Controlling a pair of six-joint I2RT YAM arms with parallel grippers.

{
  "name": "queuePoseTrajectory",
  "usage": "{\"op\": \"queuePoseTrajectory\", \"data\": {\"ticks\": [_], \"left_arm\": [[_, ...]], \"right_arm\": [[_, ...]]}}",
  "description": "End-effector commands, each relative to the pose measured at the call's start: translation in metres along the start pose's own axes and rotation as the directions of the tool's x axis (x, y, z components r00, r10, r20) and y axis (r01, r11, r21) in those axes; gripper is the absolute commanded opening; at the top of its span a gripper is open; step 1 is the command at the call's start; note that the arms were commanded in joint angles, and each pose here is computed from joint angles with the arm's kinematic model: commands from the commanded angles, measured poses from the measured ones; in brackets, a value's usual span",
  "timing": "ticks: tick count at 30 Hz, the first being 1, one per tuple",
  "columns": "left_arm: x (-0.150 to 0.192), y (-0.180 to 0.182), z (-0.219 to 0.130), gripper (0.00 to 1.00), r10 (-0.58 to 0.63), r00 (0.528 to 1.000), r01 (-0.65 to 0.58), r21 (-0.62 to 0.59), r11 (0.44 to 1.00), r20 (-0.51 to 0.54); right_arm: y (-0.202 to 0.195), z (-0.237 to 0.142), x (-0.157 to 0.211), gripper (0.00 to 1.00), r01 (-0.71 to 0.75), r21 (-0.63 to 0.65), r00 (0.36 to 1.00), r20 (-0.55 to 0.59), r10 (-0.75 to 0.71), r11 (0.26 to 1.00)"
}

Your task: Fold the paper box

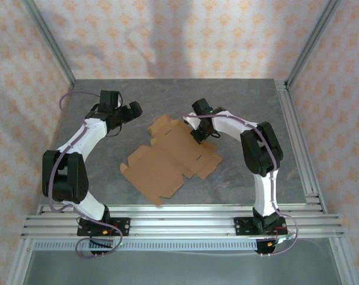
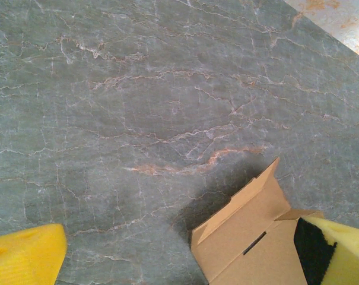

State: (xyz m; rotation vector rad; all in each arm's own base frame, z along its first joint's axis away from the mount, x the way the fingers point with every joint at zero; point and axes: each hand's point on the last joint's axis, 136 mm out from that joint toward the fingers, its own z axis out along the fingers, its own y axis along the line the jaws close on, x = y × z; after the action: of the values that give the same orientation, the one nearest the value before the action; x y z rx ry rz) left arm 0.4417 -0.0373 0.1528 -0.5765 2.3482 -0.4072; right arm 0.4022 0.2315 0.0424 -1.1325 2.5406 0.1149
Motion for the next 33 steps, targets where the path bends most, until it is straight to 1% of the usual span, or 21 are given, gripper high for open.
{"op": "queuePoseTrajectory", "data": {"ticks": [1, 4, 8, 12, 16, 19, 22, 25, 29, 31, 33], "left_arm": [[-0.005, 0.003, -0.009, 1.0, -0.001, 1.0, 0.001, -0.015, 1.0, 0.026], [-0.006, 0.004, -0.009, 1.0, -0.01, 0.999, 0.01, -0.013, 1.0, 0.031], [-0.009, 0.004, -0.009, 1.0, -0.023, 0.999, 0.023, -0.006, 1.0, 0.043], [-0.013, 0.006, -0.009, 1.0, -0.044, 0.998, 0.044, 0.009, 0.999, 0.053], [-0.018, 0.009, -0.008, 1.0, -0.054, 0.996, 0.054, 0.012, 0.998, 0.065], [-0.023, 0.009, -0.006, 1.0, -0.057, 0.996, 0.055, 0.022, 0.998, 0.075], [-0.032, 0.01, -0.003, 1.0, -0.066, 0.994, 0.064, 0.03, 0.998, 0.09], [-0.044, 0.008, 0.002, 1.0, -0.071, 0.992, 0.067, 0.041, 0.997, 0.107], [-0.052, 0.007, 0.013, 1.0, -0.059, 0.992, 0.056, 0.034, 0.998, 0.107], [-0.056, 0.006, 0.016, 1.0, -0.057, 0.992, 0.053, 0.038, 0.998, 0.113], [-0.056, 0.005, 0.02, 1.0, -0.052, 0.993, 0.048, 0.044, 0.998, 0.11]], "right_arm": [[-0.023, -0.028, -0.014, 0.0, 0.087, 0.214, 0.994, 0.04, -0.097, 0.973], [-0.036, -0.042, -0.026, 0.0, 0.105, 0.347, 0.988, 0.071, -0.137, 0.932], [-0.042, -0.061, -0.036, 0.0, 0.143, 0.441, 0.976, 0.087, -0.2, 0.886], [-0.048, -0.081, -0.047, 0.0, 0.194, 0.553, 0.952, 0.092, -0.291, 0.81], [-0.051, -0.098, -0.055, 0.0, 0.257, 0.651, 0.923, 0.055, -0.382, 0.714], [-0.054, -0.11, -0.062, 0.0, 0.266, 0.724, 0.904, 0.042, -0.426, 0.636], [-0.054, -0.121, -0.07, 0.0, 0.252, 0.805, 0.882, 0.038, -0.47, 0.537], [-0.054, -0.128, -0.075, 0.0, 0.225, 0.862, 0.872, 0.03, -0.489, 0.454], [-0.049, -0.129, -0.078, 0.0, 0.2, 0.896, 0.854, 0.038, -0.518, 0.397], [-0.047, -0.126, -0.078, 0.0, 0.212, 0.91, 0.848, 0.009, -0.529, 0.357], [-0.044, -0.121, -0.073, 0.0, 0.237, 0.91, 0.846, -0.02, -0.533, 0.342]]}}
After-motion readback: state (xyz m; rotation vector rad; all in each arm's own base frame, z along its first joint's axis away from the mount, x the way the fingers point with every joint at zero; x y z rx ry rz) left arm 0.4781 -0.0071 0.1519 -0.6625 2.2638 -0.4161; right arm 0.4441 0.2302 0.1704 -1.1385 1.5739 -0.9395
